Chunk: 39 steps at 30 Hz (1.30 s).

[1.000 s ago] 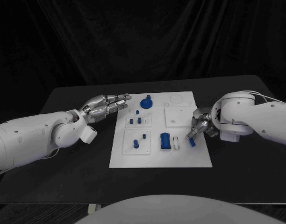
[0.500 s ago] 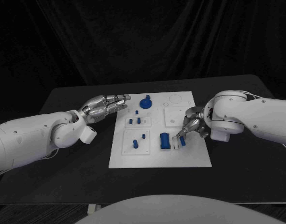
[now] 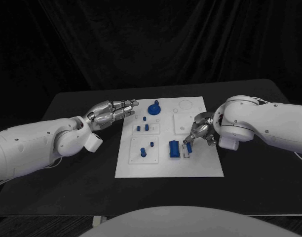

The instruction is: Assemble the parts on the task board

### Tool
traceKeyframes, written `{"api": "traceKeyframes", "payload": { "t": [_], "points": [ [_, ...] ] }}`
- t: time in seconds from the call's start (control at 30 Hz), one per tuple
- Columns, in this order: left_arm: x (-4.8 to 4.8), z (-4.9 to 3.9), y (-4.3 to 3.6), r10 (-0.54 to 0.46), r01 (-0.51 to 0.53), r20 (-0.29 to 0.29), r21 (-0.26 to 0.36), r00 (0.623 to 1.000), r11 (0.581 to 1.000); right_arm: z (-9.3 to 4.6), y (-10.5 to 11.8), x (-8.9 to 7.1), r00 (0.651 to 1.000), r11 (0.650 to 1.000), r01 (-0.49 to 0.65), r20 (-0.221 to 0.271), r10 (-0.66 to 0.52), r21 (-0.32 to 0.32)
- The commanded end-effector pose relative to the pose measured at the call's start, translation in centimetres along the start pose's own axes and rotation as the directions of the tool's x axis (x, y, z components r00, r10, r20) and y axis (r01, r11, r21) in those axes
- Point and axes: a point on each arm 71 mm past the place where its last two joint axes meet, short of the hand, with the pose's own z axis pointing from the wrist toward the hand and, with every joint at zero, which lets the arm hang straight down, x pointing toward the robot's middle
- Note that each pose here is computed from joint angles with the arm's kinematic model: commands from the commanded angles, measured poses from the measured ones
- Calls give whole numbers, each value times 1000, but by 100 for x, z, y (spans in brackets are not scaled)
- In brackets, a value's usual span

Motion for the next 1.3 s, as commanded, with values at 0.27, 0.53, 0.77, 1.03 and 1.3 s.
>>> {"api": "traceKeyframes", "payload": {
  "t": [0.27,0.53,0.77,1.03,1.3],
  "points": [
    [21,9,-4,-12,12,-12,11,1000,1000,24,-29,42,1000,1000,-24,-7,24,11],
    [19,5,-3,-12,12,-11,9,1000,1000,34,-63,71,1000,1000,-17,-12,17,18],
    [23,11,-2,-12,13,-13,8,1000,1000,37,-69,84,1000,1000,-14,-14,14,19],
    [23,12,0,-13,13,-15,6,1000,1000,43,-68,95,1000,1000,-13,-16,14,19],
    [23,10,1,-14,14,-16,5,1000,1000,54,-74,106,1000,1000,-11,-21,11,22]
  ]
}}
